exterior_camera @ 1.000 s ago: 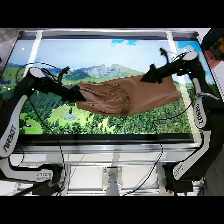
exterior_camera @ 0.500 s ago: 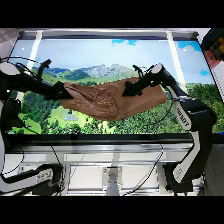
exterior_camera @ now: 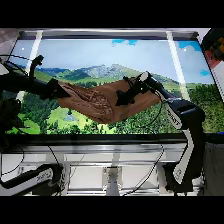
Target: Fold the clothes and pants, and hang the long-sleeved shirts on hangers.
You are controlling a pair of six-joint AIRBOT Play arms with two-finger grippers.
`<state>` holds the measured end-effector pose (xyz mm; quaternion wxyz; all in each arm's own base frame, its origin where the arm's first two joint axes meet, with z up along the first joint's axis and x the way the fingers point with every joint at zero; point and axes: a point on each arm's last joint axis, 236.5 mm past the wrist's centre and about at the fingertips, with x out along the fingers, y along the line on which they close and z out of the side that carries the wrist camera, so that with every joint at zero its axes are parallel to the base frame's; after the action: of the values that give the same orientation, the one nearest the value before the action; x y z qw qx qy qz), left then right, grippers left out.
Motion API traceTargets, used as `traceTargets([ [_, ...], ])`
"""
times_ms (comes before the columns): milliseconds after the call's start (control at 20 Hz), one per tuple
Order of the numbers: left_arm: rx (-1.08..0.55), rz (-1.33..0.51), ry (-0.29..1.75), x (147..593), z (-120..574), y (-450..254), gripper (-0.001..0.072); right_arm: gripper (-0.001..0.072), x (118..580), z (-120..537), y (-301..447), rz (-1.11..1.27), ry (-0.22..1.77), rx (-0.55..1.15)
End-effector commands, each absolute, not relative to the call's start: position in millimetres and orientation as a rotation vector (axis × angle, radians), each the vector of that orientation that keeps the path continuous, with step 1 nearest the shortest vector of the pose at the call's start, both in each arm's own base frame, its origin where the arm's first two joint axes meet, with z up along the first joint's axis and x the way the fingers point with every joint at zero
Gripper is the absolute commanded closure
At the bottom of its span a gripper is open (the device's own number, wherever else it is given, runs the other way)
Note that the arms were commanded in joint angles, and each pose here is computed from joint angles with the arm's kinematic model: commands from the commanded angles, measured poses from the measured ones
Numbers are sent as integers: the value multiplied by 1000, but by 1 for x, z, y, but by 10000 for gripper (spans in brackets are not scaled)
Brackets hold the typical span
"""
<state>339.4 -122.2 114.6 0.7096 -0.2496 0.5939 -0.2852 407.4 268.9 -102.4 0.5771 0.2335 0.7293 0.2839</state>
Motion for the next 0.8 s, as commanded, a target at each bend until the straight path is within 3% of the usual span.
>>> traceTargets([
  [0, -595, -647, 1267, 351, 125, -137, 694, 705, 427, -90, 225, 603, 1682, 578],
  [300, -515, -767, 1224, 387, 143, -226, 695, 704, 500, -14, 112, 462, 1440, 660],
  [750, -505, -949, 1199, 430, 106, -432, 695, 703, 519, 38, 31, 402, 1312, 675],
])
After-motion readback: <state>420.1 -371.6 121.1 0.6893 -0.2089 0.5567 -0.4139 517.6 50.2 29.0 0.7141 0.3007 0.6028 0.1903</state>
